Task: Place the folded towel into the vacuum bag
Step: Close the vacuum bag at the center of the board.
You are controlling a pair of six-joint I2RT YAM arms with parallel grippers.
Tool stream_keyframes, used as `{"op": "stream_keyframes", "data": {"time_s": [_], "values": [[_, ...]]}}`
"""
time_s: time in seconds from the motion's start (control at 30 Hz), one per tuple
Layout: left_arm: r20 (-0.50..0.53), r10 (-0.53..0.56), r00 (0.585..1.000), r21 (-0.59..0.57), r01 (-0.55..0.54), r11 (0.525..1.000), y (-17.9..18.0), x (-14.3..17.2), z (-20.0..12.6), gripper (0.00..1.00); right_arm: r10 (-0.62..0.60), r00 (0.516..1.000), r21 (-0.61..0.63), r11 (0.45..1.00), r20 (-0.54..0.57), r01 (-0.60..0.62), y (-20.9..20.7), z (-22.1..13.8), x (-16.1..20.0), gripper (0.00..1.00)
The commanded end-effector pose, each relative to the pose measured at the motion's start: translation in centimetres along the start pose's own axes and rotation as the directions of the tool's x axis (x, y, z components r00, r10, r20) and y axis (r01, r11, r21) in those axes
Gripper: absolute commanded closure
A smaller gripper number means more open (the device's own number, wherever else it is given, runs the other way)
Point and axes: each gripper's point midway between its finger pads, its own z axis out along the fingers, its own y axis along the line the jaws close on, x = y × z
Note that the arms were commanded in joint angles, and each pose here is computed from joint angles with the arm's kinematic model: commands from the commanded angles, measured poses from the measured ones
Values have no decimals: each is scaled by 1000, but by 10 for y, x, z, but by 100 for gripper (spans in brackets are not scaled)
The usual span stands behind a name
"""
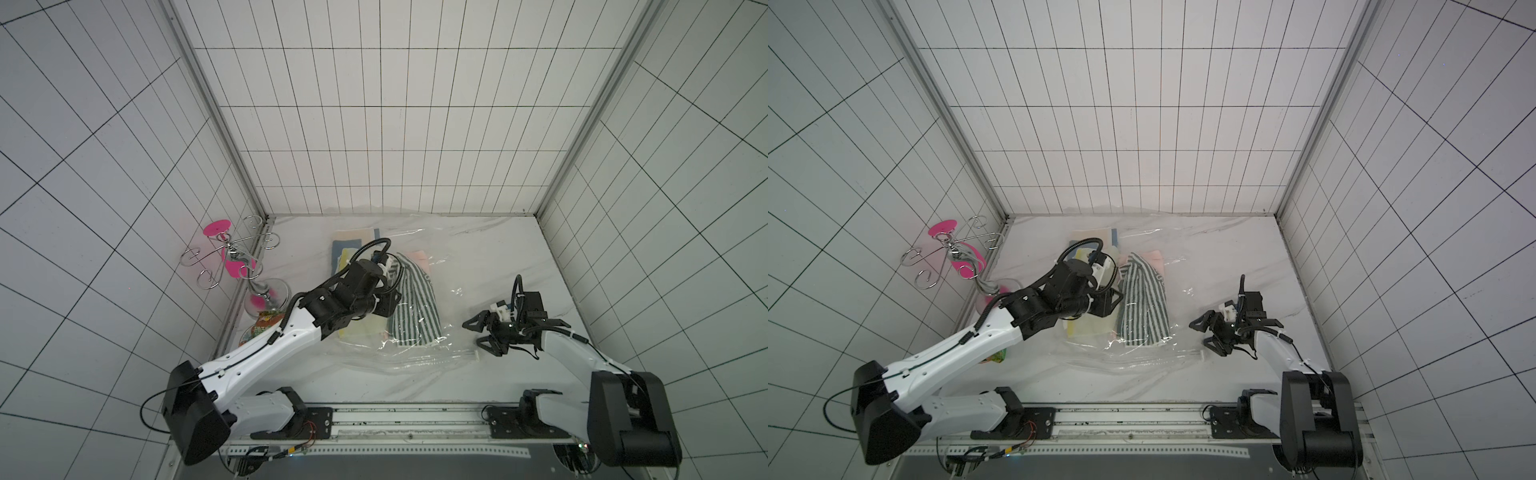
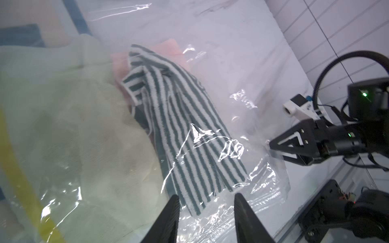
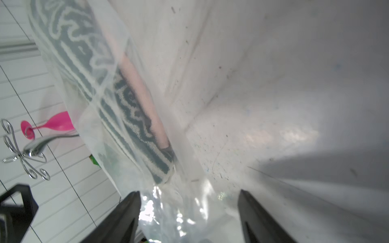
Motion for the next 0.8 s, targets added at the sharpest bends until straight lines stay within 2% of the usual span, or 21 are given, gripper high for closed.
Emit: {"op": "stream_keyframes", "data": {"time_s": [0.0, 0.07, 0.13, 0.23, 0.47, 0.57, 0.67, 0.73, 0.77], "values": [[-14, 124, 992, 51, -123, 991, -12, 6, -4, 55, -13, 993, 195, 981, 119, -11, -22, -16, -23, 3], [-4, 128, 992, 98, -127, 987, -21, 5, -6, 55, -41, 989, 265, 964, 141, 2, -28, -19, -36, 0], [19, 148, 989, 142, -150, 979, -30, 2, -11, 55, -33, 995, 280, 960, 94, 5, -32, -12, -38, 1], [60, 190, 980, 145, -197, 970, -34, -5, -19, 53, 2, 1000, 191, 982, 13, -4, -29, 6, -29, 0], [146, 229, 962, 122, -247, 961, -35, -19, -33, 43, -23, 1000, 45, 999, -9, 23, -12, 11, -18, 11], [155, 234, 960, 163, -258, 952, -43, -21, -36, 42, -34, 999, 18, 999, -25, 35, -10, 13, -15, 21], [154, 240, 958, 195, -268, 943, -48, -19, -39, 42, -35, 998, -69, 997, -46, 31, 1, 15, -10, 39], [143, 260, 955, 188, -284, 940, -46, -15, -41, 42, -40, 998, -123, 992, -52, 34, 11, 12, -7, 53], [134, 273, 953, 177, -294, 939, -44, -12, -42, 43, -44, 998, -150, 988, -49, 36, 17, 9, -5, 57]]}}
